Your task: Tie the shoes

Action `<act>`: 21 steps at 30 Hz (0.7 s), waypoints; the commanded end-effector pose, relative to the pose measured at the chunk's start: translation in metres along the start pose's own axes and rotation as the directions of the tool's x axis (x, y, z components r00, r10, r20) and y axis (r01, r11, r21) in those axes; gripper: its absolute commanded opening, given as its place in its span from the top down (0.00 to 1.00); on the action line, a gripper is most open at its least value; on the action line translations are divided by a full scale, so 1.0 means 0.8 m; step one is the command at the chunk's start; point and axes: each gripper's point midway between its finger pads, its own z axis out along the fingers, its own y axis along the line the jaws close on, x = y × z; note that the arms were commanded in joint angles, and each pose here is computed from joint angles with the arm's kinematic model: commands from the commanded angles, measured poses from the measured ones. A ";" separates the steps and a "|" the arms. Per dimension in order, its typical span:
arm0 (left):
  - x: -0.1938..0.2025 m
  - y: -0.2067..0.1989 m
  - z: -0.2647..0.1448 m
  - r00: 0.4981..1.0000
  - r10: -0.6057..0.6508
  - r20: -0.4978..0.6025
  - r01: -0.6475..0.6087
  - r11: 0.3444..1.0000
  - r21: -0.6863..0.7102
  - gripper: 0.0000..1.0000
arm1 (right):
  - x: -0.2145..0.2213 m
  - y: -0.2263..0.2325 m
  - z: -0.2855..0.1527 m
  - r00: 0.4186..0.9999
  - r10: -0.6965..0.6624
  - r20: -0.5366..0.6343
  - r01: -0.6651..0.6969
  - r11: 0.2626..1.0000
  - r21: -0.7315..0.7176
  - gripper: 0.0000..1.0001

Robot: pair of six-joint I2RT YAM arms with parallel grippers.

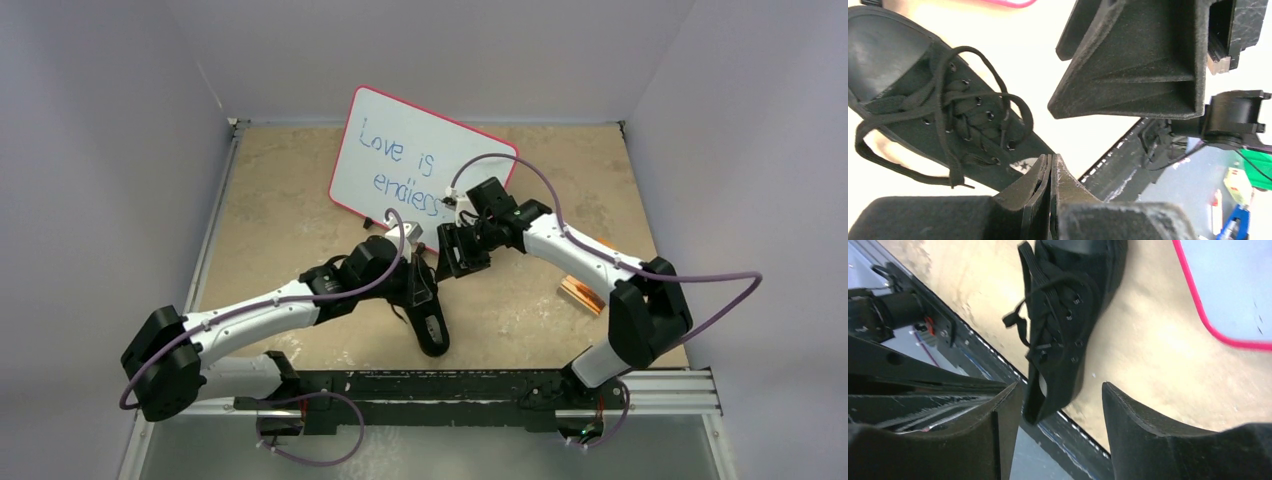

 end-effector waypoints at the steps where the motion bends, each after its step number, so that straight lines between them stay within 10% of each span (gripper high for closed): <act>1: -0.019 -0.039 -0.021 0.998 -0.059 0.006 0.058 0.993 0.098 1.00 | 0.032 -0.009 -0.050 0.994 -0.069 -0.088 0.079 0.991 0.108 0.36; 21: -0.041 0.019 -0.044 0.986 -0.083 0.146 0.105 0.983 -0.152 0.94 | 0.009 0.003 0.047 0.997 -0.054 -0.053 0.055 0.998 0.020 0.21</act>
